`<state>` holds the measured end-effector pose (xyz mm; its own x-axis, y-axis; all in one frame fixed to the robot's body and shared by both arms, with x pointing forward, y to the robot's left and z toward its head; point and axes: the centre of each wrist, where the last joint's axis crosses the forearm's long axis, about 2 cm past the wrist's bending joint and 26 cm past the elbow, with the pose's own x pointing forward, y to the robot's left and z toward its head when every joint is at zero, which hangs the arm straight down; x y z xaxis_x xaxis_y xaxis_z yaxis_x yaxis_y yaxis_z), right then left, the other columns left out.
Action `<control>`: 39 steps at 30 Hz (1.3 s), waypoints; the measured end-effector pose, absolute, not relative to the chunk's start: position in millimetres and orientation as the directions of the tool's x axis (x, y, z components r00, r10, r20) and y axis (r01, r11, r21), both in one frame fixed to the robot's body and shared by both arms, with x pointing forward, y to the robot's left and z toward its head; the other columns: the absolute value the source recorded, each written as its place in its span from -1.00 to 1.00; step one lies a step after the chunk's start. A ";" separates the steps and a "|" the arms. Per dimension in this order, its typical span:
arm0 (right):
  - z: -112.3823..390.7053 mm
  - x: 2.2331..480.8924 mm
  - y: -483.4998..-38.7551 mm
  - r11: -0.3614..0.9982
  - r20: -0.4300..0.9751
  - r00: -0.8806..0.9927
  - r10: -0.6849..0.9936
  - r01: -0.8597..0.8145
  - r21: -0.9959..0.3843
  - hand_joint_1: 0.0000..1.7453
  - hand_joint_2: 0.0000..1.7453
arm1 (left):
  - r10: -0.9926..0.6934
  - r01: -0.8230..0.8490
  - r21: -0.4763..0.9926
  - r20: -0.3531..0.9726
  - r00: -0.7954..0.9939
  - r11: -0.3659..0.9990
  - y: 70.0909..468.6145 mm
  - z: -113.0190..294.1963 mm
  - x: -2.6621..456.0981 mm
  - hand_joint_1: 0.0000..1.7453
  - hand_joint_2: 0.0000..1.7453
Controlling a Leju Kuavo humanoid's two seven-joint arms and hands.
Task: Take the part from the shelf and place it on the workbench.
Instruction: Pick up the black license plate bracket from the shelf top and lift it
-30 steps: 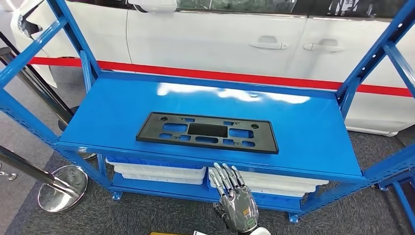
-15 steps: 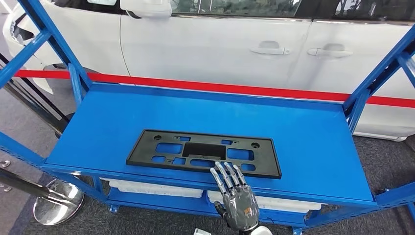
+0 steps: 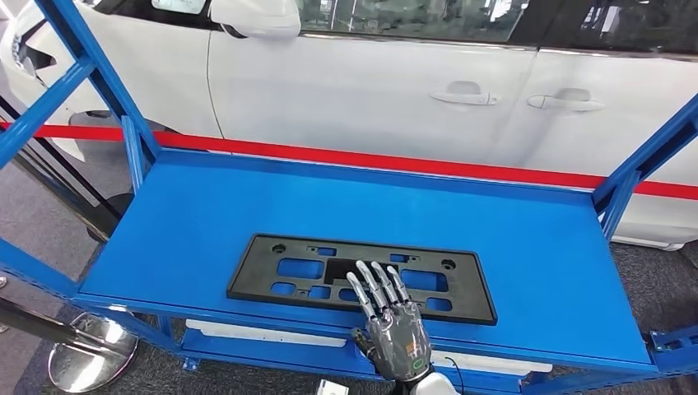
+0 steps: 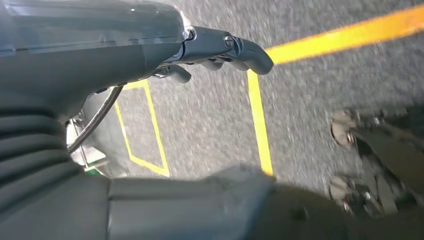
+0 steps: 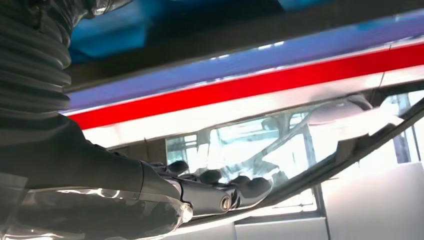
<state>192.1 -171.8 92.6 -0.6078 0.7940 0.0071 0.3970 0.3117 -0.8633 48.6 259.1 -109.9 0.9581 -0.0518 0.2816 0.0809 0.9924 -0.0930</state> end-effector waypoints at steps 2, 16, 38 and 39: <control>97.3 195.1 -172.5 0.316 0.004 -0.602 0.798 0.414 -0.854 -1.00 1.00 | -0.052 0.081 -0.092 0.284 0.958 0.992 259.2 -109.8 49.3 -1.00 -1.00; 111.1 200.6 -173.7 0.328 -0.013 -0.594 0.805 0.463 -0.824 -1.00 1.00 | -0.057 0.087 -0.091 0.289 0.956 0.992 259.1 -109.7 50.3 -1.00 -1.00; 92.4 196.3 -178.7 0.301 0.009 -0.586 0.810 0.404 -0.864 -1.00 1.00 | -0.050 0.080 -0.089 0.294 0.954 0.993 259.2 -109.6 50.7 -1.00 -1.00; 91.5 196.0 -178.8 0.299 0.009 -0.586 0.810 0.401 -0.866 -1.00 1.00 | -0.050 0.080 -0.089 0.294 0.954 0.993 259.2 -109.6 50.7 -1.00 -1.00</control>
